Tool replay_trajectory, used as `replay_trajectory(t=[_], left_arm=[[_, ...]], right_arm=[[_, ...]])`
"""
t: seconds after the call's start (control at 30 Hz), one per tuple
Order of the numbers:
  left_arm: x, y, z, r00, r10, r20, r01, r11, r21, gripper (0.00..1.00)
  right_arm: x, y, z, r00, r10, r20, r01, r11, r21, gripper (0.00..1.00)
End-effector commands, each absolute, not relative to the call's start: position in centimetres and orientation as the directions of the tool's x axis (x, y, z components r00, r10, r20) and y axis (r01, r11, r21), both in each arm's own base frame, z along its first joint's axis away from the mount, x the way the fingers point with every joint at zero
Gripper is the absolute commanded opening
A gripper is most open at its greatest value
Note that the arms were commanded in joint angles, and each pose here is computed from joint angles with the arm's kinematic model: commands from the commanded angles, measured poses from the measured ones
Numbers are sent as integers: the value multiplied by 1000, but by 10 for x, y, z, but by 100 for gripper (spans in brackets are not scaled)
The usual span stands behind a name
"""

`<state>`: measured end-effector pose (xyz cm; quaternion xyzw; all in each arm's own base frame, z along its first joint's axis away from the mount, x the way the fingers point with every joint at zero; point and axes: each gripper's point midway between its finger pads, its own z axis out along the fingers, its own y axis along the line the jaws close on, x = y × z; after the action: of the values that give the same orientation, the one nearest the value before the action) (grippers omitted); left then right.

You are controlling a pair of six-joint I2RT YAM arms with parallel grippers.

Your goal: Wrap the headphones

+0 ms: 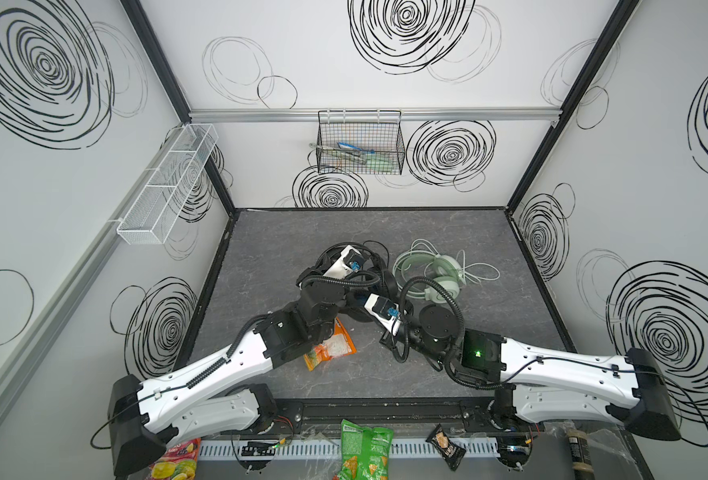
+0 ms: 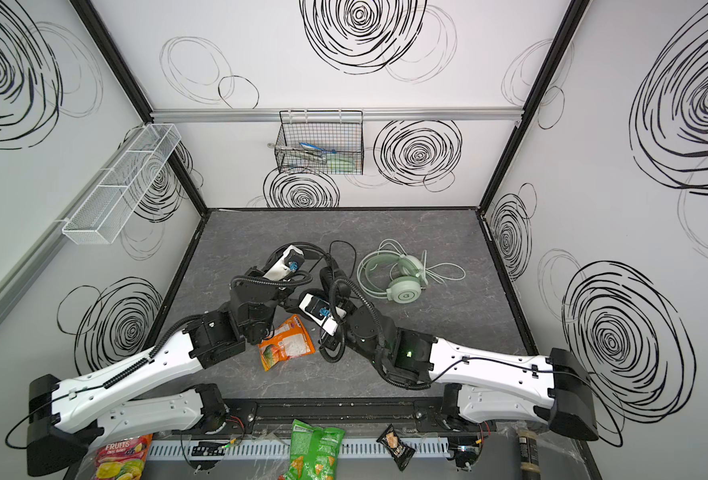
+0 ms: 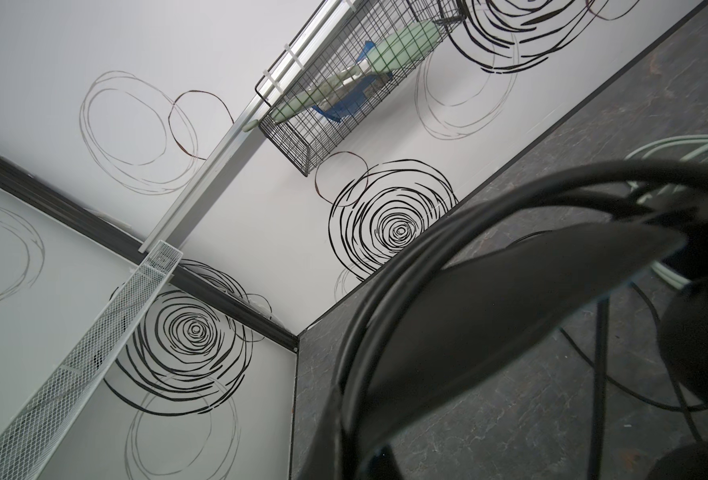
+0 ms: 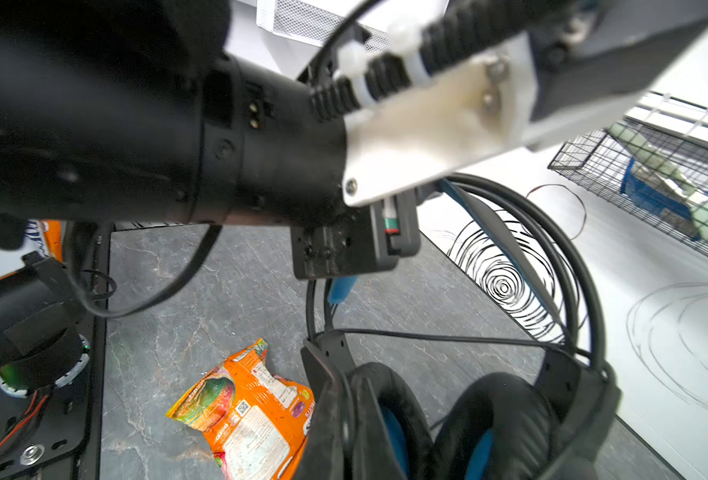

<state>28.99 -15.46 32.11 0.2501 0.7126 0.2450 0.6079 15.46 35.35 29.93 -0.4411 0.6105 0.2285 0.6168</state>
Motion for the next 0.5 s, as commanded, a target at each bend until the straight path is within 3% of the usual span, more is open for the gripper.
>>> replay_trajectory(t=[0.0,0.13,0.27,0.47], left_arm=[[288,-135,334,-144,644,-751,-16,758,653,0],[287,-126,341,-159,654,-740,-71,740,669,0],[286,-129,337,-189,754,-630,-126,617,777,0],[284,-133,338,-158,752,-640,-78,637,767,0]], right_arm=[[164,329,344,190,-196,-962,-747,607,-271,1],[169,319,337,197,-278,-940,-710,621,-333,2],[175,313,330,189,-347,-919,-672,636,-378,2],[183,300,329,185,-398,-899,-611,670,-422,4]])
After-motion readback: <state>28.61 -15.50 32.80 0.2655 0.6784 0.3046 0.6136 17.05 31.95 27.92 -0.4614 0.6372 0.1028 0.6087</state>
